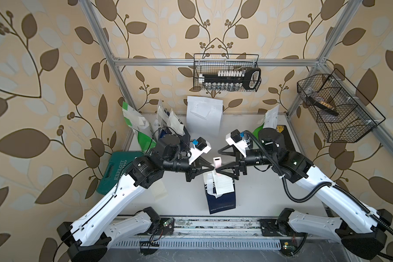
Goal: Staple the receipts to the bags
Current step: Staple the receipt to the takeout bag, then pick up the stapler from the takeout bag, then place the takeout bag at the center of the board.
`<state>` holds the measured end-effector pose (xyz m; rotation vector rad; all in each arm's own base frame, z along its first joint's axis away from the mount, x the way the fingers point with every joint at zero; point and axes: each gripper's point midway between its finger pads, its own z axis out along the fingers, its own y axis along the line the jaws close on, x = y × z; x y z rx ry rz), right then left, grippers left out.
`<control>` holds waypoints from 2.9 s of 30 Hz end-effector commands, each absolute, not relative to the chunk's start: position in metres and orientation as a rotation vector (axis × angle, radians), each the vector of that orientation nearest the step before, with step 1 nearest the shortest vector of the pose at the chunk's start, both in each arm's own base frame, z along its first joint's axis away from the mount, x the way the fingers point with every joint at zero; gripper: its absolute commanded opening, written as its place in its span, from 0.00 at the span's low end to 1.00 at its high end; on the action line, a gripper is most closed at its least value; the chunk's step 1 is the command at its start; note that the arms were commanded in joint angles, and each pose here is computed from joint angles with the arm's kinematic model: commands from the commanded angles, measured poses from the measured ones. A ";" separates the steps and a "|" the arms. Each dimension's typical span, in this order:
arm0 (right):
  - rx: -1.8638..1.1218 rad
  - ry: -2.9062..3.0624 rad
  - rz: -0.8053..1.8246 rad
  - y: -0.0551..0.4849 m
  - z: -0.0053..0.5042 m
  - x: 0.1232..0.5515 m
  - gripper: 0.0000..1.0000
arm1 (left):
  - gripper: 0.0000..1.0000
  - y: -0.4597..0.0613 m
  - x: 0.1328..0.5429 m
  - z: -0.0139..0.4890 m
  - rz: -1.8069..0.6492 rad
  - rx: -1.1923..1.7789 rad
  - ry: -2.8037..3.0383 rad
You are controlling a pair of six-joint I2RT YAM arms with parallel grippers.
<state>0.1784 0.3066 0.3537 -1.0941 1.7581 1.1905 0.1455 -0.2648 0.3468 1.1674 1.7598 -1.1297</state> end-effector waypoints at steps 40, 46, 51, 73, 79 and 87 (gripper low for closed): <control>-0.569 1.719 0.671 0.291 0.393 0.226 0.62 | 0.00 -0.265 0.198 0.379 -0.880 0.818 1.779; -0.552 1.756 0.507 0.299 0.381 0.234 0.46 | 0.00 -0.267 0.197 0.377 -0.882 0.828 1.788; -0.471 1.752 0.436 0.290 0.383 0.245 0.10 | 0.00 -0.268 0.197 0.372 -0.881 0.835 1.811; 0.065 1.809 -0.081 0.112 0.363 0.276 0.00 | 0.00 -0.324 0.329 0.380 -0.615 0.591 1.774; 0.085 1.809 -0.048 0.091 0.357 0.257 0.00 | 0.00 -0.373 0.394 0.372 -0.565 0.601 1.798; 0.079 1.785 -0.010 0.080 0.363 0.244 0.00 | 0.00 -0.403 0.456 0.347 -0.444 0.554 1.845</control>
